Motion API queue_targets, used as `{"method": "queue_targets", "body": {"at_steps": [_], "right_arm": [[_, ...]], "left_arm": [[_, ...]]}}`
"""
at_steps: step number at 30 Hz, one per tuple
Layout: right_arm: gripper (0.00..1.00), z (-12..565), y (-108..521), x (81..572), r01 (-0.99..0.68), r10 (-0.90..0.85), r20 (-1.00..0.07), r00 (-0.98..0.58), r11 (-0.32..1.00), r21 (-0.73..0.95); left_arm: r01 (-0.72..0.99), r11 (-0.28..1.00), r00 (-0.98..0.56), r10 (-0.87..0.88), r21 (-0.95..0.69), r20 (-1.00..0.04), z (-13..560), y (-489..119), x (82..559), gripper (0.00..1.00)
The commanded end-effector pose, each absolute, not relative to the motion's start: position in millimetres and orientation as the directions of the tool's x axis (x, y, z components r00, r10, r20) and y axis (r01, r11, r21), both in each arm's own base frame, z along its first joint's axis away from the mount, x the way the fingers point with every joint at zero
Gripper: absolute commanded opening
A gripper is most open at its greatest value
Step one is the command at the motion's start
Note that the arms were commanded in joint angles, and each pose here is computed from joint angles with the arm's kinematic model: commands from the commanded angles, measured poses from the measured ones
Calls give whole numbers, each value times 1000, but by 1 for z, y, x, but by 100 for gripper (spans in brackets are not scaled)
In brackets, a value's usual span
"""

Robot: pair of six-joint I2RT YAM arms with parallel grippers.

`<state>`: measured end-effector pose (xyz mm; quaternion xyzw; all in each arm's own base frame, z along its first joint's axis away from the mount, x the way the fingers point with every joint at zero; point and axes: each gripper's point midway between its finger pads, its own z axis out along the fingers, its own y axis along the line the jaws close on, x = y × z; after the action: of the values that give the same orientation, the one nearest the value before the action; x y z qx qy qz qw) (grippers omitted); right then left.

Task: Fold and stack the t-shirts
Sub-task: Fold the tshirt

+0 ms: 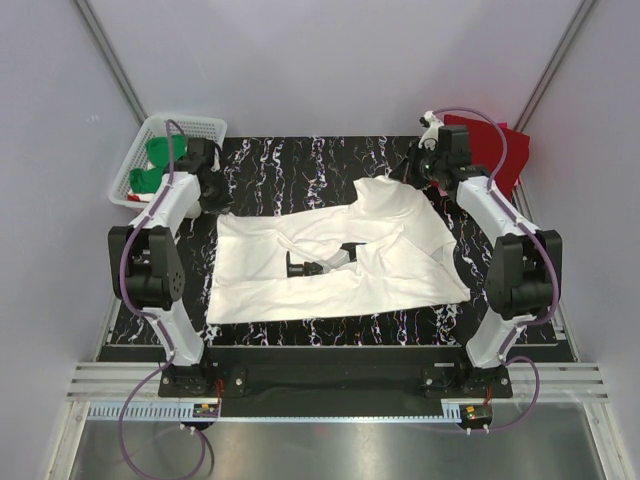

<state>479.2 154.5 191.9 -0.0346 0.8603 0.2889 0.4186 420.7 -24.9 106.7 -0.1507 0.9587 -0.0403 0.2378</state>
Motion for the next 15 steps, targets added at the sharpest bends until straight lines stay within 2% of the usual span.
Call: {"method": "queue_targets", "body": {"at_steps": [1, 9, 15], "right_arm": [[0, 219, 144, 474, -339, 180, -799, -574, 836, 432], [0, 224, 118, 472, -289, 227, -797, -559, 848, 445], [0, 230, 93, 486, -216, 313, -781, -540, 846, 488]], "left_arm": [[-270, 947, -775, -320, -172, -546, 134, -15, 431, 0], [-269, 942, -720, -334, -199, -609, 153, -10, 445, 0], [-258, 942, -716, -334, -213, -612, 162, -14, 466, 0]]}}
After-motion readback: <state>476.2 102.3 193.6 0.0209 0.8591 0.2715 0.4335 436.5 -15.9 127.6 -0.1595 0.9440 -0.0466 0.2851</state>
